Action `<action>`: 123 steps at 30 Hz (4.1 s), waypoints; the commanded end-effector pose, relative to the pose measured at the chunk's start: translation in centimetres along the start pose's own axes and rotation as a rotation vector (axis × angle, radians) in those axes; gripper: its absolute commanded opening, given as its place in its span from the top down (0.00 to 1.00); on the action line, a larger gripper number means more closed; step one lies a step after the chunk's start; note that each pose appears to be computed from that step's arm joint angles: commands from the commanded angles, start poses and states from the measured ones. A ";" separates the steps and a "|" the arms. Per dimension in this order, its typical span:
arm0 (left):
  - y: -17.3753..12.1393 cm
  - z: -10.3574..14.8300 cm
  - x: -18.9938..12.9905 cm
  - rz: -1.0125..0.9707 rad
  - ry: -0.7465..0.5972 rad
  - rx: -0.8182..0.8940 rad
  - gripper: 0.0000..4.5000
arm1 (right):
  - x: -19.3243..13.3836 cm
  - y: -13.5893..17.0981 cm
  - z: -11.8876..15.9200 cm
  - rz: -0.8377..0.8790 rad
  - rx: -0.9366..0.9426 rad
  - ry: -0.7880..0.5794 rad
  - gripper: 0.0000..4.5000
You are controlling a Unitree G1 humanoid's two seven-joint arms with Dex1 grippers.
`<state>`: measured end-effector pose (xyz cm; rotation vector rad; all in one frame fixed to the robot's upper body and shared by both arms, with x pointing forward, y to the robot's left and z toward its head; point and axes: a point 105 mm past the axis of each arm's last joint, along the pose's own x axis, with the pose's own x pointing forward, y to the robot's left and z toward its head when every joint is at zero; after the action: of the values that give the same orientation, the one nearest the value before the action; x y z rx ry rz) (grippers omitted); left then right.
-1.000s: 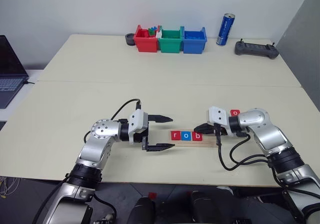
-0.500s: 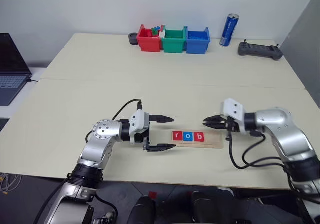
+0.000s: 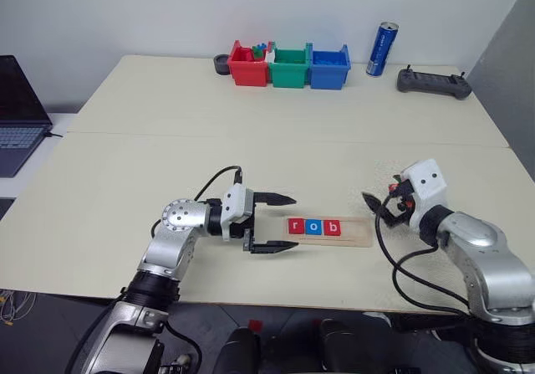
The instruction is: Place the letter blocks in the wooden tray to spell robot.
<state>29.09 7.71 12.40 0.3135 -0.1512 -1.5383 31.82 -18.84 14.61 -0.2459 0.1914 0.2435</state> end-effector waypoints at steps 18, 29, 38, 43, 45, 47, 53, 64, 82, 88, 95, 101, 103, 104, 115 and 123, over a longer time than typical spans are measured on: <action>0.6 0.6 0.1 -0.017 -0.002 0.043 0.00 | 2.9 -2.8 -2.5 -0.234 0.292 0.095 0.00; 0.5 0.5 0.0 0.002 0.000 0.038 0.00 | 3.9 -2.6 -5.3 -0.248 0.297 0.168 0.00; 0.5 0.5 -0.1 0.002 0.001 0.037 0.00 | 4.2 -3.2 -5.0 -0.279 0.341 0.145 0.54; 0.6 0.5 0.1 0.003 -0.002 0.033 0.00 | 3.4 -3.5 -4.1 -0.276 0.318 0.136 0.68; 0.5 0.6 0.1 0.000 -0.003 0.032 0.00 | 2.7 -3.6 -3.6 -0.270 0.290 0.139 0.68; 0.5 0.5 0.1 0.000 -0.002 0.030 0.00 | 1.1 -3.8 -2.8 -0.276 0.280 0.140 0.68; 0.4 0.4 0.1 0.000 -0.004 0.024 0.00 | -4.5 -1.5 -4.2 -0.263 0.294 0.277 0.68; 0.4 0.4 0.7 -0.014 -0.012 0.018 0.00 | -4.9 1.7 -5.0 -0.222 0.410 0.333 0.68; 0.8 0.7 0.4 0.003 -0.011 0.019 0.00 | -3.4 1.0 -2.1 -0.223 0.331 0.224 0.01; 1.1 0.8 0.7 0.001 -0.013 0.022 0.00 | -1.6 -0.5 3.4 -0.094 0.131 0.033 0.01; 1.3 0.8 1.1 -0.014 -0.020 0.026 0.00 | -4.0 1.8 1.6 0.534 -0.249 -0.041 0.01; 1.3 0.8 1.2 -0.020 -0.024 0.028 0.00 | -4.9 -1.4 -2.3 0.732 -0.458 0.084 0.01; 1.3 0.8 1.3 -0.020 -0.027 0.029 0.00 | -4.8 -1.9 -3.2 0.779 -0.488 0.115 0.01; 1.3 0.8 1.4 -0.019 -0.028 0.029 0.00 | -4.6 -2.0 -3.5 0.794 -0.490 0.119 0.01; 1.0 1.0 1.0 -0.014 -0.023 0.034 0.00 | -2.4 -2.1 -5.6 0.903 -0.537 0.157 0.01; 1.1 1.0 0.8 -0.006 -0.012 0.037 0.00 | -2.0 -2.8 -6.4 0.900 -0.483 0.194 0.01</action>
<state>30.10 7.02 12.55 0.3064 -0.1446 -1.5367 29.49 -23.36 9.14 -0.6366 0.4365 1.1668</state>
